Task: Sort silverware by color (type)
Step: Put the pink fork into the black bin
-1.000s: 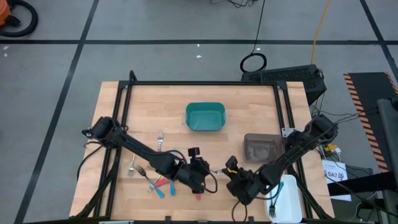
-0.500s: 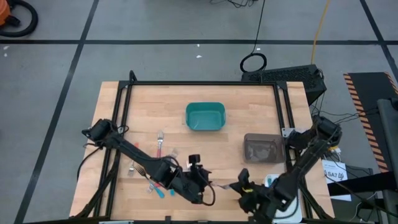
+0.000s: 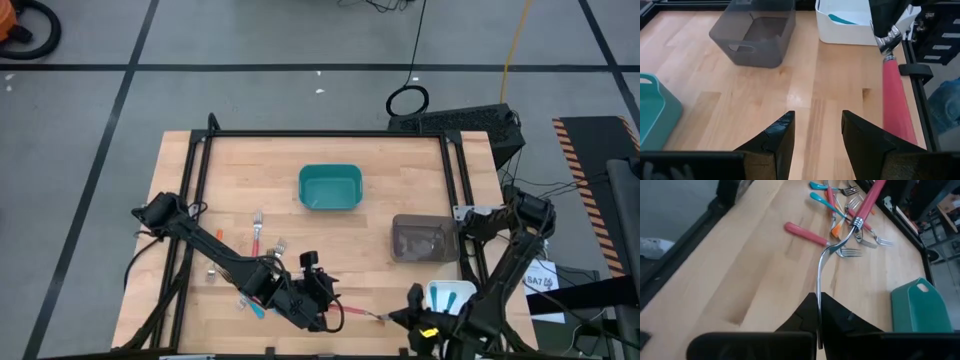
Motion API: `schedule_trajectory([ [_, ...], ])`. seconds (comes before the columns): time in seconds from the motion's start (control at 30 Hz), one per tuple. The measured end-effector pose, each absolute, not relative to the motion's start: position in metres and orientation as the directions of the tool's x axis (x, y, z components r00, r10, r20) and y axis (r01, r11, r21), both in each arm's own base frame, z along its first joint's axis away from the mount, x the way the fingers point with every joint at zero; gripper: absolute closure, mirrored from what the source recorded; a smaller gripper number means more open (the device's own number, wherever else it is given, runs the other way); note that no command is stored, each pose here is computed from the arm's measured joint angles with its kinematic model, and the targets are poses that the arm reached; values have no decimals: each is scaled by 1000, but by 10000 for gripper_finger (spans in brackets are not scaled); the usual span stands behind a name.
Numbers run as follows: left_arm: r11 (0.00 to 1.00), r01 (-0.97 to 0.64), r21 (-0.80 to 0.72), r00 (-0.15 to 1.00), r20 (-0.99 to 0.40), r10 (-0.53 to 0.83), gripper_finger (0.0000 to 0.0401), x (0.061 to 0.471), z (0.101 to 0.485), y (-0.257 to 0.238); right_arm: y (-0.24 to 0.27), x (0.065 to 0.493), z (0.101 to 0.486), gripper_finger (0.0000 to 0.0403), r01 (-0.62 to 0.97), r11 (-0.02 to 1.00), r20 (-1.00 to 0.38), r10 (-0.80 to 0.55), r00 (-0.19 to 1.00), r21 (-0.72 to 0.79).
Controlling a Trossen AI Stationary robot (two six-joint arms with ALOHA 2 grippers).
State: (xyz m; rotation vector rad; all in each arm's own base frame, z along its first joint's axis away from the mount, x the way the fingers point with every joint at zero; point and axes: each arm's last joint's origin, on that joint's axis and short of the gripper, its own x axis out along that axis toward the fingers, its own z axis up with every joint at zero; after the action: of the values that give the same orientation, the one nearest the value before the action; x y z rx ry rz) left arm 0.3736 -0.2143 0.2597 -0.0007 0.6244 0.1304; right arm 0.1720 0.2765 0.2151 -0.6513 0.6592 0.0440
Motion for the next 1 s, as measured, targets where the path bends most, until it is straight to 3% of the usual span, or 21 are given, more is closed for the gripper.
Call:
schedule_trajectory([
  [1.0,993,-114,21,817,-568,106,240,366,260,-229,257,155,209,400,-277,707,-637,-310,706,-651],
])
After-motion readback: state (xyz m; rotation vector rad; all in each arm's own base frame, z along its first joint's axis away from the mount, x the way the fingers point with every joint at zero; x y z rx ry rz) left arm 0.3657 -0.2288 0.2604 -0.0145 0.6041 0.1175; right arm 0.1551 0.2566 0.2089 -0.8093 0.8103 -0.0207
